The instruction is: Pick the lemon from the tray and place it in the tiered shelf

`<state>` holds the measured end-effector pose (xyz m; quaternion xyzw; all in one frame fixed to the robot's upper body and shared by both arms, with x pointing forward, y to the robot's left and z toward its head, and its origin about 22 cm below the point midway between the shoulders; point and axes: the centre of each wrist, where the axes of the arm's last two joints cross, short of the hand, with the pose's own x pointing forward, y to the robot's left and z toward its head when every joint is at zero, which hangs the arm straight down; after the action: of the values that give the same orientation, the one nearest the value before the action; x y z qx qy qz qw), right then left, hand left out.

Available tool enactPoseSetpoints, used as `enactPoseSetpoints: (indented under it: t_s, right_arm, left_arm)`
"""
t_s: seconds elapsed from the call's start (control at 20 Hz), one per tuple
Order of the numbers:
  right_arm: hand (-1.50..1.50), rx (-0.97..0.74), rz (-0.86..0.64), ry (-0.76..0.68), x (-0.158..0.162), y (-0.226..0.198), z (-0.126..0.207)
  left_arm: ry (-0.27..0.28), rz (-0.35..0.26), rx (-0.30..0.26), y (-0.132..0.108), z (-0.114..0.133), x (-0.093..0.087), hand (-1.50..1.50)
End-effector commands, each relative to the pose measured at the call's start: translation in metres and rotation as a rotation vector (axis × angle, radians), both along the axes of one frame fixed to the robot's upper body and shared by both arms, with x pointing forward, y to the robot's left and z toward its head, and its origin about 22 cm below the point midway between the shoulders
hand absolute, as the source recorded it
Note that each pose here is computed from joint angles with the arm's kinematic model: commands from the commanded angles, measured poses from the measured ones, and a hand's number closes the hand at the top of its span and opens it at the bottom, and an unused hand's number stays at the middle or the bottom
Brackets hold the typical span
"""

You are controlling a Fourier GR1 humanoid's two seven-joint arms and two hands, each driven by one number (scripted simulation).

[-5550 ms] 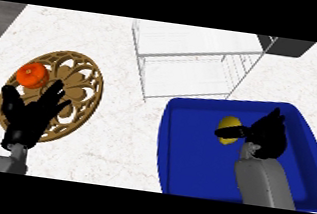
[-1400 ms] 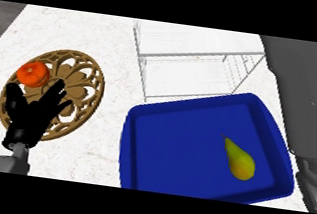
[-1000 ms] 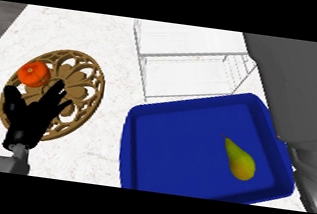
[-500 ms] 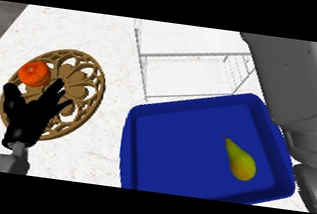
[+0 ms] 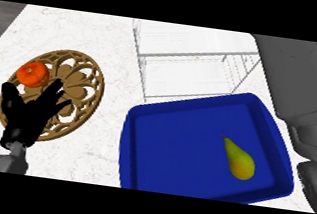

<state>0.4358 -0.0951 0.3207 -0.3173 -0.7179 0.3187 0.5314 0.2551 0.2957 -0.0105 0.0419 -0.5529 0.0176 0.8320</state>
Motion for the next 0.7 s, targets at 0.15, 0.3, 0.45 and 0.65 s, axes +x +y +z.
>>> enactPoseSetpoints:
  t_s: [0.15, 0.3, 0.45, 0.65]
  right_arm:
    - [-1.50, 0.281, -0.063, -0.004, 0.001, -0.014, 0.000]
    - [-1.50, 0.403, -0.047, 0.011, 0.002, -0.014, -0.004]
    - [-1.50, 0.516, -0.026, -0.002, 0.003, -0.016, 0.011]
    - [-1.50, 0.687, -0.030, 0.009, 0.001, -0.034, 0.025]
  left_arm:
    - [0.058, 0.006, -0.009, -0.002, -0.022, -0.008, 0.00]
    - [0.061, 0.004, -0.015, -0.016, -0.017, -0.002, 0.00]
    - [0.054, 0.012, 0.006, 0.000, -0.019, -0.014, 0.00]
    - [0.055, 0.001, 0.005, 0.005, -0.012, -0.004, 0.00]
